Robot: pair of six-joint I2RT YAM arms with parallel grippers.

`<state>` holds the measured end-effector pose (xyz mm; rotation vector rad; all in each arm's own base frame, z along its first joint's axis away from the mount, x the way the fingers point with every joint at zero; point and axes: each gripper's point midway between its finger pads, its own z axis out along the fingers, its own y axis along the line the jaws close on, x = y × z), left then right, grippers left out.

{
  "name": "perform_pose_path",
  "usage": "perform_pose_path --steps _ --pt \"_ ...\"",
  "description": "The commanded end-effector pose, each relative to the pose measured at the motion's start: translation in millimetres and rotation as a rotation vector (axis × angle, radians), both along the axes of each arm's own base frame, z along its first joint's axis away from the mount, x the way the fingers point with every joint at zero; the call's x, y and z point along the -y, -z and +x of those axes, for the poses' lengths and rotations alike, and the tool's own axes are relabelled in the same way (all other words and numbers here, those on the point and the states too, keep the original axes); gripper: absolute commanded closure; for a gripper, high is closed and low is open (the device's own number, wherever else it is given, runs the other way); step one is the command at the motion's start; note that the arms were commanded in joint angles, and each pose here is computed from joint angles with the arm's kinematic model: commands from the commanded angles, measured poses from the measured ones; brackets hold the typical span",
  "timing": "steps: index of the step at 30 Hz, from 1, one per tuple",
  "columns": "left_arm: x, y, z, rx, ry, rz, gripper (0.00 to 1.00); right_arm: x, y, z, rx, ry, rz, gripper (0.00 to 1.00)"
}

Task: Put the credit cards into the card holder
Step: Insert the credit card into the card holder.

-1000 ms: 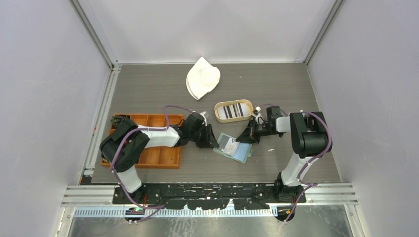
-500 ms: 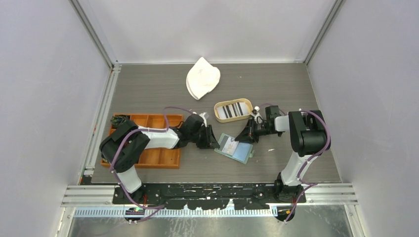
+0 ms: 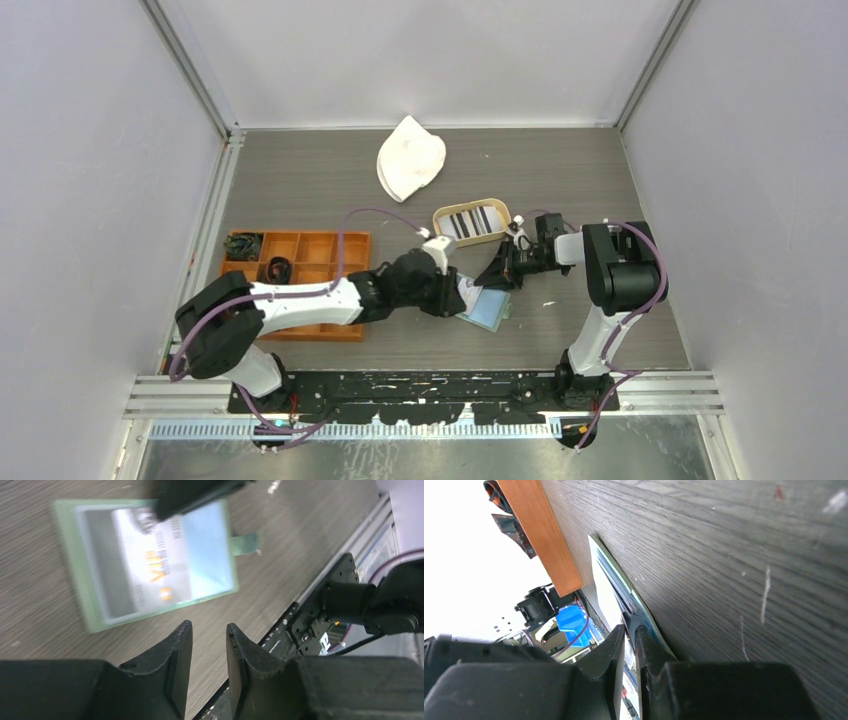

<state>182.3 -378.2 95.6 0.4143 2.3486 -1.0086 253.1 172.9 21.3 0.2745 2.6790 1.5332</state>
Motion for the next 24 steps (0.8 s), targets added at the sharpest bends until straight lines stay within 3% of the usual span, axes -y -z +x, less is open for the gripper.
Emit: perform_pose_path --steps 1,5,9,17,24 --pt "33.4 -15.7 0.1 0.191 0.048 0.054 0.71 -3.2 -4.6 7.8 0.038 -0.021 0.008 0.81" --pt "52.7 1.1 0.4 0.192 0.053 0.133 0.82 -3.1 -4.8 7.6 0.038 -0.022 0.008 0.80" --pt "67.3 23.5 3.5 0.171 0.059 0.211 0.86 -3.0 -4.5 7.9 0.038 -0.022 0.005 0.80" --pt "72.6 50.8 16.4 0.170 0.036 0.333 0.86 -2.7 -2.8 7.7 0.029 -0.023 0.001 0.80" --pt "51.9 58.6 30.0 0.213 -0.034 0.446 0.80 -2.4 -2.2 7.4 0.026 -0.022 -0.001 0.78"
